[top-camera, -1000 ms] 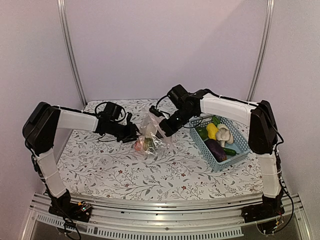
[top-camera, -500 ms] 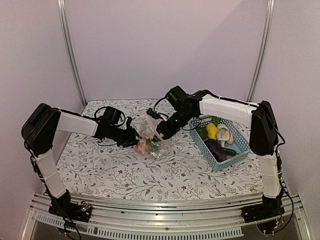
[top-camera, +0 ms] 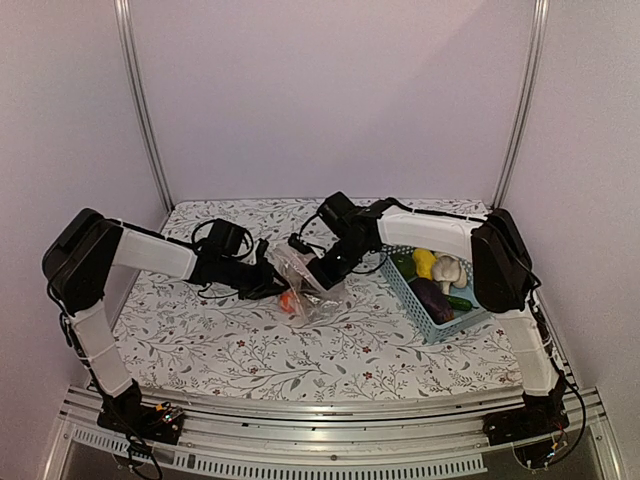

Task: Open the zip-top bag and remove the fake food
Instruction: Adjust the zipper on the food storage bag at the center of the board.

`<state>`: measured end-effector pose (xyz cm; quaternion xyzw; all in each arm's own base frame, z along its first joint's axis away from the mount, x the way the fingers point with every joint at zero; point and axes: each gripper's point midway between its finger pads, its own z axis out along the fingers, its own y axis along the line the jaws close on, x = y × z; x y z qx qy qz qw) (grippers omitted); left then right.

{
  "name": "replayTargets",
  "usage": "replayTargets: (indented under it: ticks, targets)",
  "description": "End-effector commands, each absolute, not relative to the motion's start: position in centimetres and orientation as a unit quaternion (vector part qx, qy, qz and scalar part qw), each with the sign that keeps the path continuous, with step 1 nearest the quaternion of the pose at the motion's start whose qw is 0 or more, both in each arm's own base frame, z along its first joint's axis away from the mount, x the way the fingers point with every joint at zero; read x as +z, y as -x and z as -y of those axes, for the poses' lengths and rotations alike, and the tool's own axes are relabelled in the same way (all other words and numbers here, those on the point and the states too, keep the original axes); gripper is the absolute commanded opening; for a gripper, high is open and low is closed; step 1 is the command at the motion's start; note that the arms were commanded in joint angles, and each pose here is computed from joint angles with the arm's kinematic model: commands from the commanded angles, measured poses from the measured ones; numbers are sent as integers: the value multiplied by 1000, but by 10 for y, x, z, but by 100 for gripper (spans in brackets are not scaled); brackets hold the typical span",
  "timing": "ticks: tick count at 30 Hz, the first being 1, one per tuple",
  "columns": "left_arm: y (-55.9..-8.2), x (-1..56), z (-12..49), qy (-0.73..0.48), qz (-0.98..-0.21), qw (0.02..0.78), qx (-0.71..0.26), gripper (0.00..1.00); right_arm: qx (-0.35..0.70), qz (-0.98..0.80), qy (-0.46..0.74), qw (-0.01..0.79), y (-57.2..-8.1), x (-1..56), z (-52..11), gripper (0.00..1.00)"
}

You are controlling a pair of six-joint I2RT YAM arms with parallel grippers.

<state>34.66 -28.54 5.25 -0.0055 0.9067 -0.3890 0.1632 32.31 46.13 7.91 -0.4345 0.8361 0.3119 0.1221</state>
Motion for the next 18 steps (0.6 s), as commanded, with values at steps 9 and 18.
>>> replayTargets:
  ticks: [9,18]
  targets:
    - [-337,60,301,-13,-901,154,-406,17,319,-869,357,126,-353,72,-475,41]
    - [-336,62,306,-16,-897,152,-416,2,271,-902,328,73,-353,5,-459,34]
